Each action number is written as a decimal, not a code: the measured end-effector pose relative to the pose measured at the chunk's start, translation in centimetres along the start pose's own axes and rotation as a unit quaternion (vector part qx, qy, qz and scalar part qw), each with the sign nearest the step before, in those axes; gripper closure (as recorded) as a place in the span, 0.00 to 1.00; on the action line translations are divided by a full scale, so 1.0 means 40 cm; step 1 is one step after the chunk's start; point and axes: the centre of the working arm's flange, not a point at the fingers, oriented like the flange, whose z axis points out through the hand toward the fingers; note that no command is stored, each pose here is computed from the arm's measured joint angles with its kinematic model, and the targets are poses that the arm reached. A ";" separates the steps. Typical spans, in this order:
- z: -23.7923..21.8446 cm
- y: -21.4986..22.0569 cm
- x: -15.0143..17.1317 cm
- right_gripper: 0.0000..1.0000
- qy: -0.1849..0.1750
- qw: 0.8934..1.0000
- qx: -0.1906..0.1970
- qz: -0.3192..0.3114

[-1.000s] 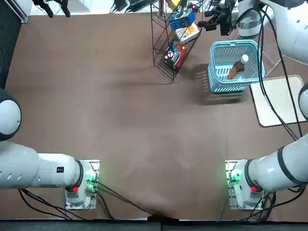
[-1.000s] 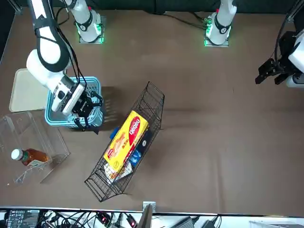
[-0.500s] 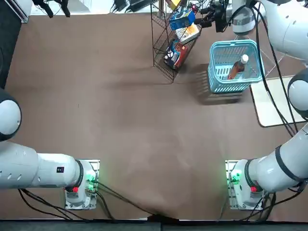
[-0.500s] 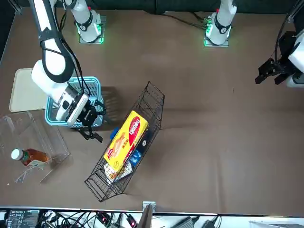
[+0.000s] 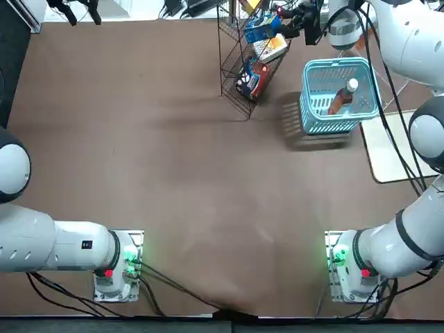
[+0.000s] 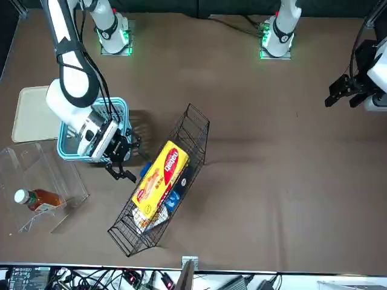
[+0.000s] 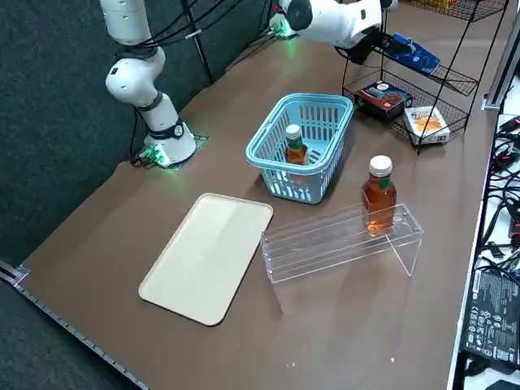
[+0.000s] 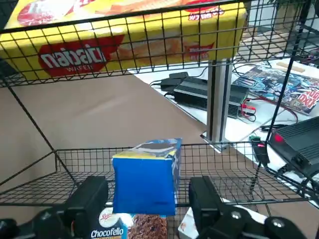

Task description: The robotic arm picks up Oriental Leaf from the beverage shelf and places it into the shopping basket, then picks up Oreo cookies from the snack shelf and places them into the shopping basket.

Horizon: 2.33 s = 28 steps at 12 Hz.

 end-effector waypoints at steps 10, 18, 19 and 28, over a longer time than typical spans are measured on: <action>0.049 -0.008 0.010 0.00 0.000 1.000 0.009 -0.006; 0.091 0.008 0.001 0.00 -0.002 1.000 0.011 -0.005; 0.096 0.011 -0.002 0.00 -0.002 1.000 0.011 -0.005; 0.131 0.027 -0.008 0.00 -0.002 1.000 0.012 -0.005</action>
